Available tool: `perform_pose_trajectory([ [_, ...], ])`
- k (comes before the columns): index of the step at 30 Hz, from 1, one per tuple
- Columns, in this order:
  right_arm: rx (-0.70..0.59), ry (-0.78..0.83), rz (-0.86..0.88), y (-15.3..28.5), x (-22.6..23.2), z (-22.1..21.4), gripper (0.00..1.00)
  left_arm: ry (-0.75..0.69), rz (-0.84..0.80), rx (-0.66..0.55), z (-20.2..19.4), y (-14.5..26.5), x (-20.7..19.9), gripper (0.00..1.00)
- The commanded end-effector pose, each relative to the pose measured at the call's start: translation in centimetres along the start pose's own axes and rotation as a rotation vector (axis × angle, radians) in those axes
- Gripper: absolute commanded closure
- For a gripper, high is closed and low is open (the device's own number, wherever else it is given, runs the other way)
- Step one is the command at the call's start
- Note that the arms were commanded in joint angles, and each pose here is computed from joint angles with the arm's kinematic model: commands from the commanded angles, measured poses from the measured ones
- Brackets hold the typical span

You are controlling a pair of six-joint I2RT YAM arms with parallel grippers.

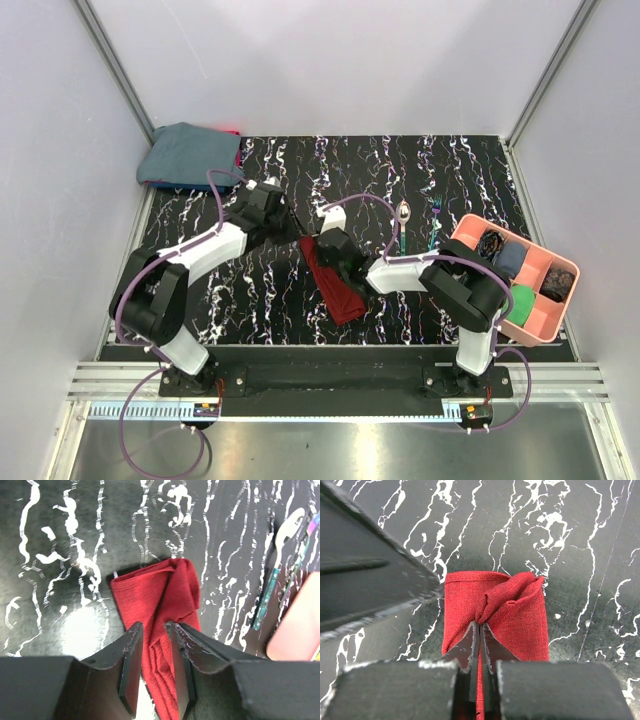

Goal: Fold the napkin into a case and place the utensils inside
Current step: Stuff the top corner of the smaller-rectangle-folded napkin into the folded napkin.

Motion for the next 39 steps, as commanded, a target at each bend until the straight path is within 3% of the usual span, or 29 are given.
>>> perform_pose_trajectory([
  [1,0.022,0.075,0.031,0.9,1.0,1.7,1.0,-0.05,-0.06,-0.001,1.0,-0.2,-1.5,0.69],
  [16,0.21,0.131,0.236,3.7,0.1,2.9,1.0,-0.095,-0.071,0.026,-0.1,-2.4,-1.1,0.82],
  [26,0.257,0.079,0.293,3.2,0.8,2.3,1.0,-0.252,0.033,0.024,-2.2,-1.8,-0.5,0.76],
  [39,0.274,0.001,0.309,3.0,0.5,1.4,1.0,-0.328,0.214,-0.033,-3.3,-2.5,1.4,0.76],
])
Point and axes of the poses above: each gripper's point midway between its finger pads, its own y axis back along the fingers, its own x axis along the line the jaws close on, z = x × y, the point moved 2 cm from there along y, back along the fingers
